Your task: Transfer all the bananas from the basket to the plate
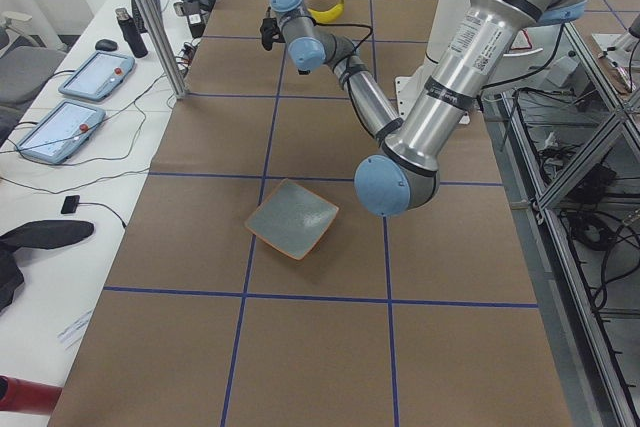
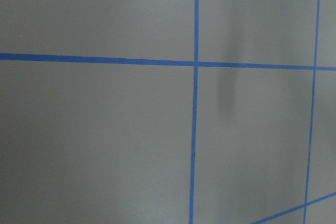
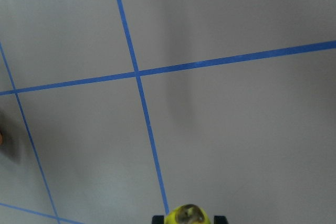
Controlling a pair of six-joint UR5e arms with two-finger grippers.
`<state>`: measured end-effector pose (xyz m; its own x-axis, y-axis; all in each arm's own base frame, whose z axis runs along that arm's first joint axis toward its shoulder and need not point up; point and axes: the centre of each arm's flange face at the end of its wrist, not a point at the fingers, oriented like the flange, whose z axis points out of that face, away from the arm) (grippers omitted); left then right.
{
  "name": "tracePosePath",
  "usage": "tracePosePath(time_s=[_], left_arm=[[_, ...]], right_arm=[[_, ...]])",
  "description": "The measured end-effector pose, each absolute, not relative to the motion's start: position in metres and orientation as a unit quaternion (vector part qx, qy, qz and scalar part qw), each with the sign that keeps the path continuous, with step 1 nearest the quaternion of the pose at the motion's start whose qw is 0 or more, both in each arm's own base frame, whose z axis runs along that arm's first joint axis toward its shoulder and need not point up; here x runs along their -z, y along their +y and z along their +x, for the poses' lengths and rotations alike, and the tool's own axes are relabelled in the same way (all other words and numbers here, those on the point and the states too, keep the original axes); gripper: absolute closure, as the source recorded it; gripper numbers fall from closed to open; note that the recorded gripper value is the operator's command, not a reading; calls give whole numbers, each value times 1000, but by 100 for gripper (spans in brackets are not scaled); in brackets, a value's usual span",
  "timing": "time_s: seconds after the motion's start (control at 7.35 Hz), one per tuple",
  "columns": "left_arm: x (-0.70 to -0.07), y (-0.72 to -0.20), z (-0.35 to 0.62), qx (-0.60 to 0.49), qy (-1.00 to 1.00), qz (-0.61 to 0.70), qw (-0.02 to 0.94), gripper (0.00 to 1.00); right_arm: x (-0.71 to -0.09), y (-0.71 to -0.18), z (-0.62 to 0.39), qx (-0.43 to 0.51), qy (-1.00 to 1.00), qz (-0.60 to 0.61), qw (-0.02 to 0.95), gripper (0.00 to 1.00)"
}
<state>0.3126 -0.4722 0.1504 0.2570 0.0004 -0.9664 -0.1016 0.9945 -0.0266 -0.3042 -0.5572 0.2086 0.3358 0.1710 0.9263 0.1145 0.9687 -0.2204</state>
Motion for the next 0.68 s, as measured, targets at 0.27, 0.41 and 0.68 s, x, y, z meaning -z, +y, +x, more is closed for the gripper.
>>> tracePosePath(time_s=[0.27,0.41,0.68], left_arm=[[-121,-450,349,-32,615,-76,784,0],[-113,-444,364,-28,618,-91,780,0],[-97,-445,387,-9,625,-109,773,0]], right_arm=[[-180,-547,-333,-19,-572,-115,812,100],[-171,-544,-341,-22,-571,-113,813,100],[-158,-538,-351,-30,-574,-115,810,100]])
